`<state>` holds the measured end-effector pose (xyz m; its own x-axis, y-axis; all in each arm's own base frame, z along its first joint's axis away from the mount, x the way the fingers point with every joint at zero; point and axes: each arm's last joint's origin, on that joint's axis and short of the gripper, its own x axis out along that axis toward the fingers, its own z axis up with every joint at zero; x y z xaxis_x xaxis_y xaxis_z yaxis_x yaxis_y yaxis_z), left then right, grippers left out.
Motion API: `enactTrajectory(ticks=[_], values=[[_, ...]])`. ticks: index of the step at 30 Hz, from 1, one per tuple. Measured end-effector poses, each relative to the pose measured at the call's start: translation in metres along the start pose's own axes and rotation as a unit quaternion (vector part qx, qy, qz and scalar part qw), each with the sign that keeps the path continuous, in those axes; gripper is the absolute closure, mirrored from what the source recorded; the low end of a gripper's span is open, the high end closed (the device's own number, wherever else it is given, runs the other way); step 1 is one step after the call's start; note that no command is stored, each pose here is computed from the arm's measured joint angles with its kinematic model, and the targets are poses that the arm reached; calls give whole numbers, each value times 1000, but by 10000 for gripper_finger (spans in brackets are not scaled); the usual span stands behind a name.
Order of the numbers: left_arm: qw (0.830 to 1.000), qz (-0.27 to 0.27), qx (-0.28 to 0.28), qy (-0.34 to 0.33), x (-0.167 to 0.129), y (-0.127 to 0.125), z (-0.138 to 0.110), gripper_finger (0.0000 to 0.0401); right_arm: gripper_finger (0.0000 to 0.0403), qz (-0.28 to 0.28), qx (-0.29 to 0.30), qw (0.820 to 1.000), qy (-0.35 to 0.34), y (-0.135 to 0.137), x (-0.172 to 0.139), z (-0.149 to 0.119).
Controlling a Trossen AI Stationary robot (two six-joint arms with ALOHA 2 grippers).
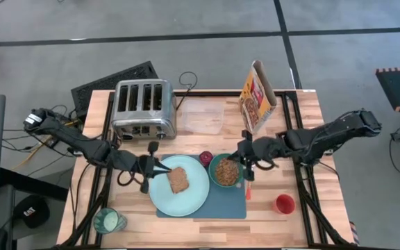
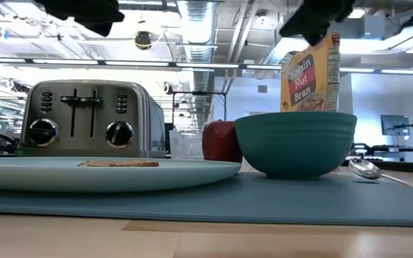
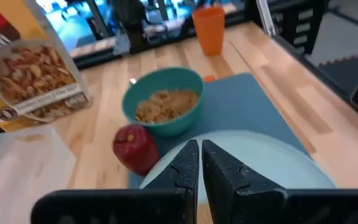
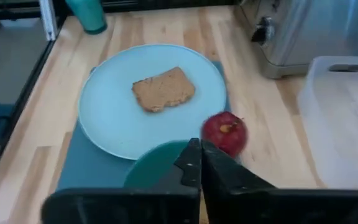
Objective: Arrange a breakfast setting
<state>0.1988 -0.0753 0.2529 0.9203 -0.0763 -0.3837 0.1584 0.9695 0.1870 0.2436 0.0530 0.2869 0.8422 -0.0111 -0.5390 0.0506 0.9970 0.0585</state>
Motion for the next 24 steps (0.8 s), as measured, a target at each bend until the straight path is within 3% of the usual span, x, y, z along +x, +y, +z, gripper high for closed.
enactTrajectory(ticks=[6,10,16,24], values=[[999,4,0,-45,-21,7,6,400,374,27,15,996,-78,-15,-18,-17],[996,6,-1,-90,-35,12,-8,399,363,48,29,991,-123,-15,-31,-32],[990,35,-26,-137,-58,25,-28,401,385,75,36,982,-170,-14,-45,-48],[980,77,-62,-172,-84,37,-54,401,366,69,48,976,-200,-20,-57,-58]])
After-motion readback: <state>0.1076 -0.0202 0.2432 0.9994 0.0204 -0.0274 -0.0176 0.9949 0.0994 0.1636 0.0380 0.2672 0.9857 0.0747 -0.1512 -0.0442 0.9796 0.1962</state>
